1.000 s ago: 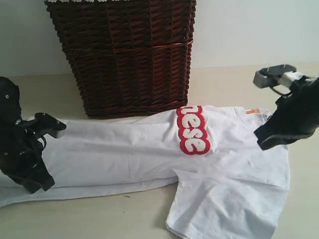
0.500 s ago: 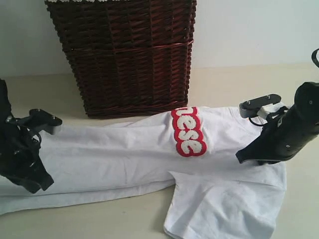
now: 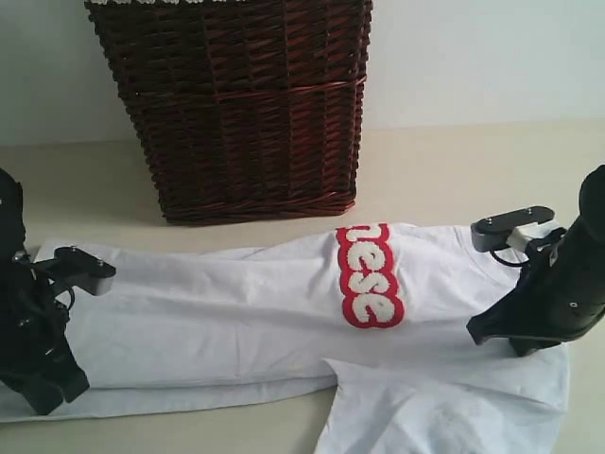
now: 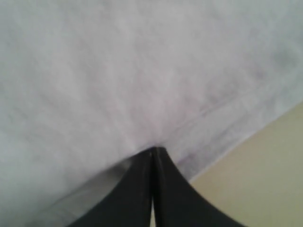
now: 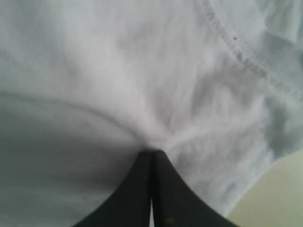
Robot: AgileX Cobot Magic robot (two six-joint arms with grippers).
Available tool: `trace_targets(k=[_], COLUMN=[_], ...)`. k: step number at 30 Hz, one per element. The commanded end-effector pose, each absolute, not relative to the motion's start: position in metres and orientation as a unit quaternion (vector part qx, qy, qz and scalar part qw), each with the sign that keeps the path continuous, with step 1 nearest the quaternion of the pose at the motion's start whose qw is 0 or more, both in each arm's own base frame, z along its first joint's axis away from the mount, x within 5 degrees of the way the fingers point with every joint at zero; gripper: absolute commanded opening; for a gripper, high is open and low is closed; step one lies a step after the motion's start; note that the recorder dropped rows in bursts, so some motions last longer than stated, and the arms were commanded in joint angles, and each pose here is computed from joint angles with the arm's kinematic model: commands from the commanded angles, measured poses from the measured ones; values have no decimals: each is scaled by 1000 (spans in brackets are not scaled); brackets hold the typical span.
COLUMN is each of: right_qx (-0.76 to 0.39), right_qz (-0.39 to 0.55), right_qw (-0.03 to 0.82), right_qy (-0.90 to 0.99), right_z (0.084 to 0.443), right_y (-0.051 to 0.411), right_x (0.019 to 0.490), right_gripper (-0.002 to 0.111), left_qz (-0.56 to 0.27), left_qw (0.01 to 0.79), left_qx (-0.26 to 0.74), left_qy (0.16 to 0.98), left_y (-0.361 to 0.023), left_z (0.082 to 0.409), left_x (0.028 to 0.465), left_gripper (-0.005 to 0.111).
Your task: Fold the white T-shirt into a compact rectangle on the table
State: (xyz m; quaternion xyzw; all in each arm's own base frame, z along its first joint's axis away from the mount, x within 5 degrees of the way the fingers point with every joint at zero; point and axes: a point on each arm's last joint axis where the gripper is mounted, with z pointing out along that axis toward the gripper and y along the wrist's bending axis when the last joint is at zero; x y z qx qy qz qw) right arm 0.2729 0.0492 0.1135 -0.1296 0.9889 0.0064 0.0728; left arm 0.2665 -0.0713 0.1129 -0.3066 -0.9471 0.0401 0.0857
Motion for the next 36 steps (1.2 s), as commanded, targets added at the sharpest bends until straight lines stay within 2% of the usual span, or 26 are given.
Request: trace_targets(k=[1, 3, 5, 7, 8, 11, 13, 15, 18, 23, 29, 36], right_qx=[-126, -140, -161, -208, -244, -330, -379, -446, -509, -517, -551, -567], right_qz=[9, 34, 79, 111, 124, 153, 163, 172, 148, 52, 73, 64], right_qw=[71, 102, 162, 207, 215, 226, 225, 216, 178, 115, 82, 64], right_qy=[989, 984, 970, 949, 937, 904, 883, 851, 829, 847, 827, 819], right_z=[122, 134, 162, 190, 200, 231, 241, 247, 245, 227, 203, 172], right_y=[48, 53, 62, 68, 70, 82, 96, 114, 130, 140, 169, 200], right_x=[267, 268, 269, 262, 255, 228, 213, 196, 175, 154, 124, 112], right_gripper=[0, 0, 0, 9, 16, 48, 49, 49, 49, 56, 67, 68], left_qz=[27, 23, 26, 52, 62, 90, 107, 124, 140, 155, 146, 148], left_qw=[56, 1, -87, -168, -191, -254, -275, -293, -319, -338, -350, -353], left_qx=[-299, -299, -289, -269, -275, -275, -281, -278, -280, -281, -273, -268], left_qy=[-952, -954, -953, -947, -940, -923, -913, -906, -895, -885, -884, -884], left_y=[-71, -71, -73, -78, -80, -83, -86, -88, -89, -91, -90, -90], left_z=[121, 138, 168, 196, 206, 237, 247, 256, 269, 277, 274, 275], left_x=[266, 270, 273, 272, 270, 260, 256, 253, 247, 243, 245, 245], left_gripper=[0, 0, 0, 3, 7, 31, 40, 44, 45, 44, 45, 45])
